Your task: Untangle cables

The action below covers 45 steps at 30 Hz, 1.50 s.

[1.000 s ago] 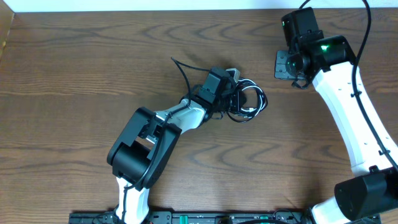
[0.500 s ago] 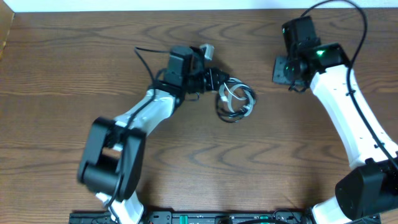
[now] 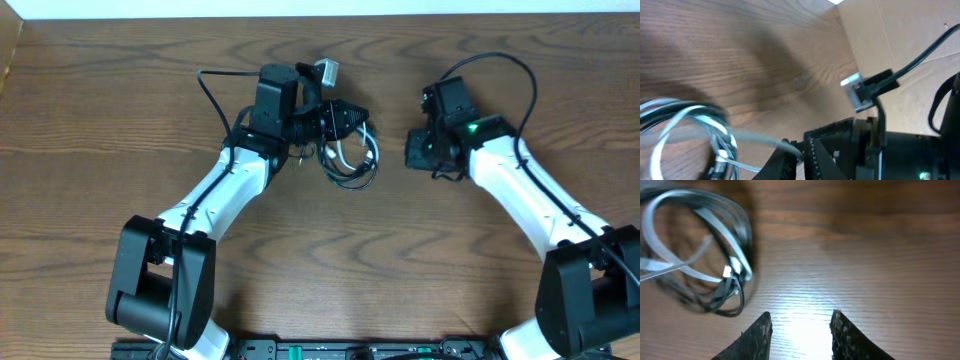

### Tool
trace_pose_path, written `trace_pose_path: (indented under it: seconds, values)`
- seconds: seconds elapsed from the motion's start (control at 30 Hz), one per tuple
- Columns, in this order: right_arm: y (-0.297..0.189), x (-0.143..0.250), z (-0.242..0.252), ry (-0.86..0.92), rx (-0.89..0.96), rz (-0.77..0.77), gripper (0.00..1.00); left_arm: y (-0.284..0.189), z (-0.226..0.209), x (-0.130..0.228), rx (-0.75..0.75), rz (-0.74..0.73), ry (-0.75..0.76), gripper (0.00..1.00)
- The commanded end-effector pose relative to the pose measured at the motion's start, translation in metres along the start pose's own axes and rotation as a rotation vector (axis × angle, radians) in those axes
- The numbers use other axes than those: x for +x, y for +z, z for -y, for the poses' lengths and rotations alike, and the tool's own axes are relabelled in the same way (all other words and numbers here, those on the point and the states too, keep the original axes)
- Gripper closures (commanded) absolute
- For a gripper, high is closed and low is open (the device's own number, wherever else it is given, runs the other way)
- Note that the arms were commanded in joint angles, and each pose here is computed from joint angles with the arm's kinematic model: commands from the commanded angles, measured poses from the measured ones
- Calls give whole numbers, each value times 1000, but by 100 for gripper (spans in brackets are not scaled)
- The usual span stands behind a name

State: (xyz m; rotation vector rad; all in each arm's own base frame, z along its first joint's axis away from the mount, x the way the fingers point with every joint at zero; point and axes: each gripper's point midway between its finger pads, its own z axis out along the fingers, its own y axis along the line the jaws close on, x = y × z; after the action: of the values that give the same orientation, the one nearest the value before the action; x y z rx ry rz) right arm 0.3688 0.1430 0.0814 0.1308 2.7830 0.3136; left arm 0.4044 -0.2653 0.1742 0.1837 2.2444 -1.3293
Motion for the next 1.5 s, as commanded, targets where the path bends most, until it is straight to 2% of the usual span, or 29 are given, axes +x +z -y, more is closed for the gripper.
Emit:
trace_pose_path:
  seconds: [0.0, 0.17, 0.47, 0.53, 0.6, 0.7, 0.8, 1.03, 1.13, 1.2, 1.3, 1.47]
  values:
    - [5, 10, -10, 24, -37, -20, 65, -7, 11, -3, 27, 9, 24, 88]
    - [7, 7, -22, 20, -107, -15, 65, -19, 29, -12, 45, 42, 59, 88]
    - [23, 5, -22, 58, -100, -14, 63, -40, 61, -23, 80, 93, 118, 87]
    - [34, 7, -22, 54, -98, -24, 63, -41, 60, -21, 75, 88, 120, 83]
    - [45, 10, -24, 46, -95, -36, 63, -40, 56, -17, 60, 73, 129, 66]
    - [61, 16, -29, 33, -94, -53, 62, -39, 47, -10, 24, 47, 124, 54]
    - [76, 24, -33, 47, -84, -77, 62, -39, 41, -3, 1, 20, 144, 51]
    - [89, 35, -28, 83, -4, -83, 64, -39, 36, 2, -14, 1, 141, 50]
    - [93, 36, -21, 84, 56, -63, 87, -39, 36, 3, -15, -1, 139, 50]
    - [94, 36, -18, 83, 73, -61, 99, -39, 35, 4, -18, -5, 147, 50]
    - [91, 35, -19, 81, 66, -57, 99, -41, 25, 8, -59, -19, 150, 47]
    - [64, 15, -27, 48, 26, 9, 99, -47, -8, 23, -210, -71, 143, 39]
